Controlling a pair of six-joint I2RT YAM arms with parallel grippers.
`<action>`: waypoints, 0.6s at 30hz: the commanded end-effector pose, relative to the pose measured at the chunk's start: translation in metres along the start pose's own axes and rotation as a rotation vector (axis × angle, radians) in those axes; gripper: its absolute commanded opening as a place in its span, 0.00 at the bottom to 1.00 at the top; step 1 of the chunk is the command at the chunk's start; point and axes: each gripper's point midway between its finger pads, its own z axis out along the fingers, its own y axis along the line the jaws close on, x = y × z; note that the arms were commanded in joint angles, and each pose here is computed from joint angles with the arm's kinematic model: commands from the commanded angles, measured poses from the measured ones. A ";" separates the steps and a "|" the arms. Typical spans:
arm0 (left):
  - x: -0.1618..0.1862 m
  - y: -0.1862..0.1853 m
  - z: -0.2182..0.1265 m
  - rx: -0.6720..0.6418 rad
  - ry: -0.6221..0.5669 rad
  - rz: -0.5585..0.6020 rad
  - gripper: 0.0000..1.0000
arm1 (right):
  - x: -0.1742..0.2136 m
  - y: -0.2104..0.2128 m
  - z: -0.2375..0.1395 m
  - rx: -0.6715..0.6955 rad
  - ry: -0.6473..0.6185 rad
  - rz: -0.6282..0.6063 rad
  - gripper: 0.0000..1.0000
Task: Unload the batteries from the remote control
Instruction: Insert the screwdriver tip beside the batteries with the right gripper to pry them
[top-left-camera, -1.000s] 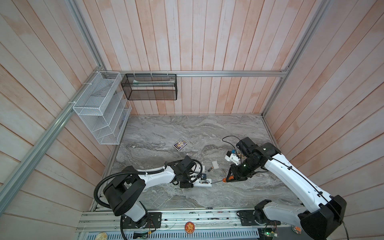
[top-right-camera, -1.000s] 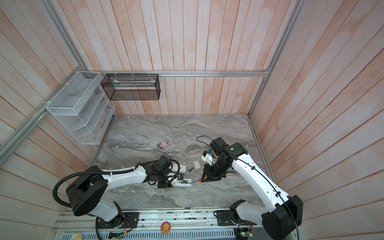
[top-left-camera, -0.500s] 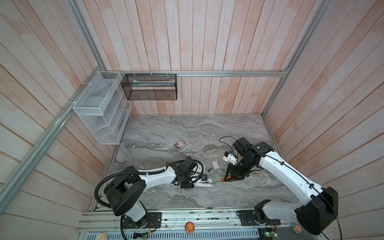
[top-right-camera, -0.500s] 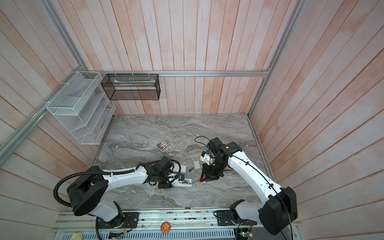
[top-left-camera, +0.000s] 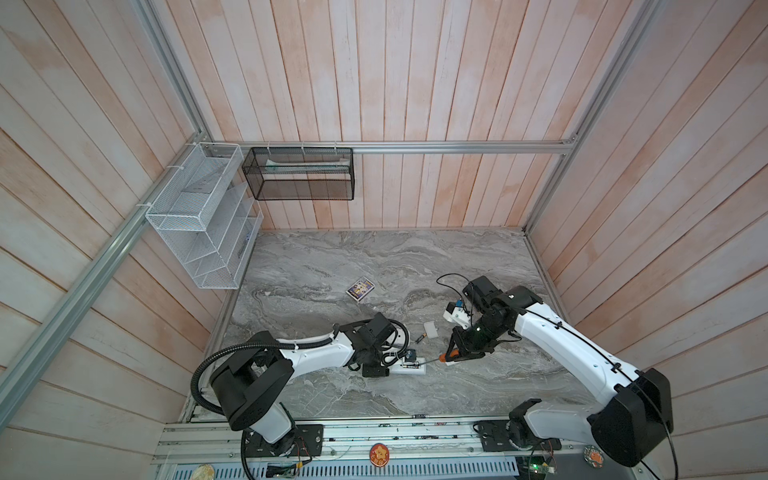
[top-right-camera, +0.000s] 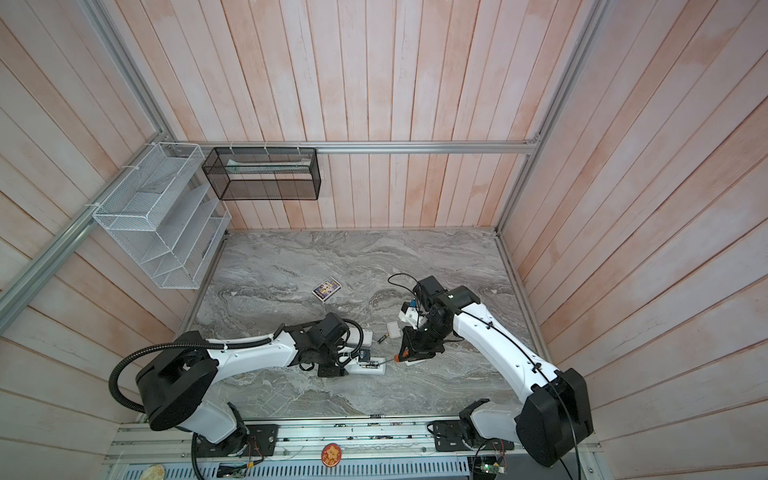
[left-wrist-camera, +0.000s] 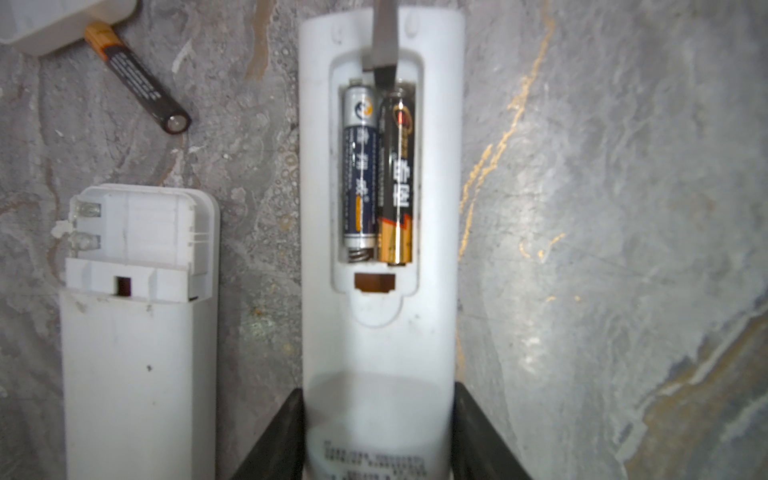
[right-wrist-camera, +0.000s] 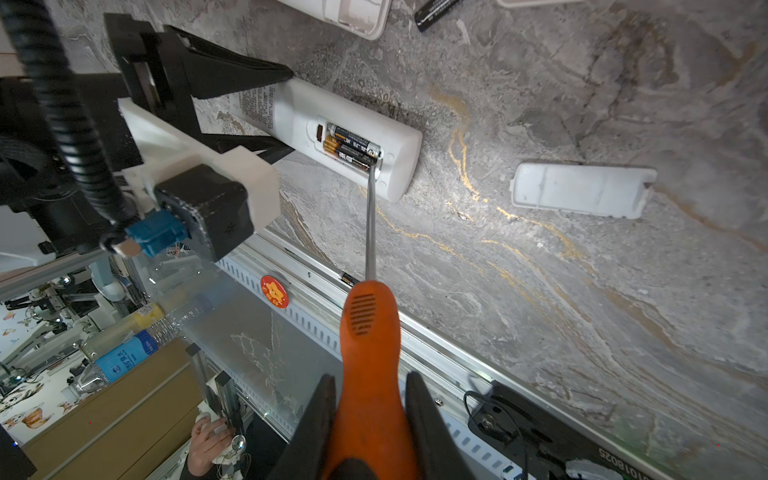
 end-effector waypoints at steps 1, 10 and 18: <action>0.043 -0.040 0.022 0.137 0.155 -0.004 0.18 | -0.001 -0.006 0.002 0.008 -0.006 0.006 0.03; 0.044 -0.041 0.023 0.141 0.159 -0.005 0.15 | -0.003 -0.013 -0.003 0.014 -0.023 0.015 0.03; 0.044 -0.041 0.024 0.144 0.160 -0.005 0.15 | 0.002 -0.013 -0.005 0.013 -0.022 0.016 0.03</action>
